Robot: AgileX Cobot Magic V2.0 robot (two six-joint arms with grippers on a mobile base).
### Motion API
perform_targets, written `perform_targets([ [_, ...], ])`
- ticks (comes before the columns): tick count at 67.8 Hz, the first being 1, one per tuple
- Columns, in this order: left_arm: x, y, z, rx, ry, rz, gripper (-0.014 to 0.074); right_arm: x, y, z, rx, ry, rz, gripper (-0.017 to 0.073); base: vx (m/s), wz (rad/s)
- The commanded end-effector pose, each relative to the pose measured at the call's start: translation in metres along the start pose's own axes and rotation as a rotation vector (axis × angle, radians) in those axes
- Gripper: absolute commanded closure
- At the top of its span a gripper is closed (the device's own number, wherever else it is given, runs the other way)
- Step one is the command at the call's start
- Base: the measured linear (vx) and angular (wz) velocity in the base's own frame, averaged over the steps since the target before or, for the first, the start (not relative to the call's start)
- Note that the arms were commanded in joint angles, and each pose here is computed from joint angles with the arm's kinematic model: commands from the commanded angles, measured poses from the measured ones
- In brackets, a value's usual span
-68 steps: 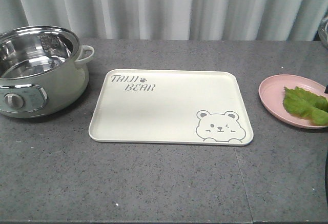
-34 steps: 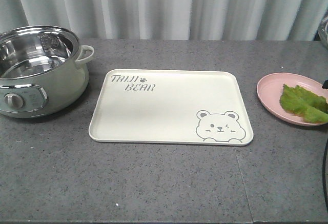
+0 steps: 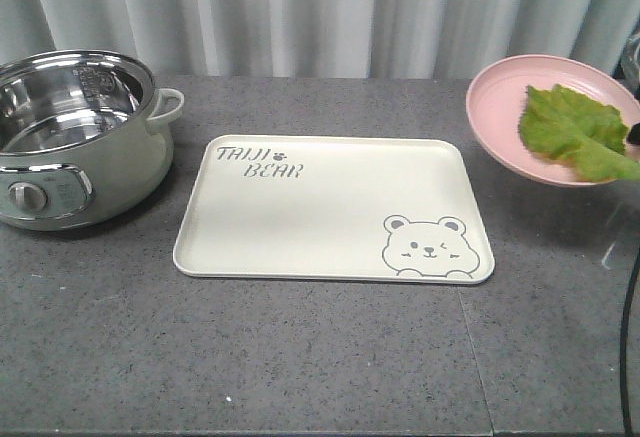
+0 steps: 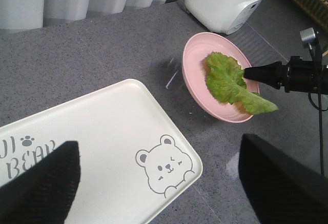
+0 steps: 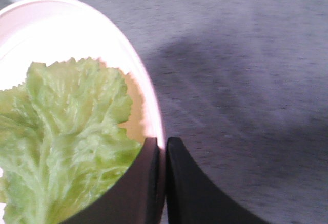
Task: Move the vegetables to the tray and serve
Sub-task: 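Set the pink plate with the leaf onto the tray center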
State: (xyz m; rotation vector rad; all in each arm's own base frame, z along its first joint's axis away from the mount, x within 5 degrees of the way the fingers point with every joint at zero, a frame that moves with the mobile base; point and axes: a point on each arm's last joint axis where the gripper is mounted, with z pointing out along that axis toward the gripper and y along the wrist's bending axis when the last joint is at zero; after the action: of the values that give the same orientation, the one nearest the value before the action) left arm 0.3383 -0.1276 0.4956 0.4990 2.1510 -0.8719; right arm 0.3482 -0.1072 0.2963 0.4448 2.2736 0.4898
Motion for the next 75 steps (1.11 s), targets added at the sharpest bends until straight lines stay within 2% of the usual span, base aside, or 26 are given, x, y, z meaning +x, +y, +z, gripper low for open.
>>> perform_targets([
  [1,-0.006,-0.023,-0.022,0.055,-0.077,0.031,0.0004,-0.002,0.042,-0.005,-0.092,-0.03,-0.077,0.0563,0.0,0.0],
  [9,-0.006,-0.023,-0.022,0.055,-0.077,0.031,0.0004,0.02,0.09,0.026,-0.137,0.035,-0.203,0.0563,0.0,0.0],
  [12,-0.006,-0.023,-0.022,0.055,-0.077,0.031,0.0004,0.027,0.105,0.035,-0.142,0.034,-0.231,0.0563,0.0,0.0],
  [19,-0.006,-0.023,-0.022,0.055,-0.077,0.031,0.0004,0.044,0.133,0.059,-0.149,0.029,-0.254,0.0563,0.0,0.0],
  [26,-0.006,-0.023,-0.022,0.055,-0.077,0.031,0.0004,0.064,0.151,0.083,-0.166,0.064,-0.263,0.0563,0.0,0.0],
  [34,-0.006,-0.023,-0.022,0.055,-0.077,0.031,0.0004,0.083,0.156,0.108,-0.161,0.128,-0.249,0.0563,0.0,0.0],
  [46,-0.006,-0.023,-0.022,0.055,-0.077,0.031,0.0004,0.094,0.146,0.129,-0.135,0.182,-0.213,0.0558,0.0,0.0],
  [55,-0.006,-0.023,-0.022,0.055,-0.077,0.031,0.0004,0.094,0.146,0.129,-0.133,0.182,-0.207,0.0499,0.0,0.0],
  [63,-0.006,-0.023,-0.022,0.055,-0.077,0.031,0.0004,0.094,0.146,0.128,-0.136,0.189,-0.201,0.0385,0.0,0.0],
  [75,-0.006,-0.023,-0.022,0.055,-0.077,0.031,0.0004,0.089,0.15,0.119,-0.147,0.167,-0.207,0.0101,0.0,0.0],
])
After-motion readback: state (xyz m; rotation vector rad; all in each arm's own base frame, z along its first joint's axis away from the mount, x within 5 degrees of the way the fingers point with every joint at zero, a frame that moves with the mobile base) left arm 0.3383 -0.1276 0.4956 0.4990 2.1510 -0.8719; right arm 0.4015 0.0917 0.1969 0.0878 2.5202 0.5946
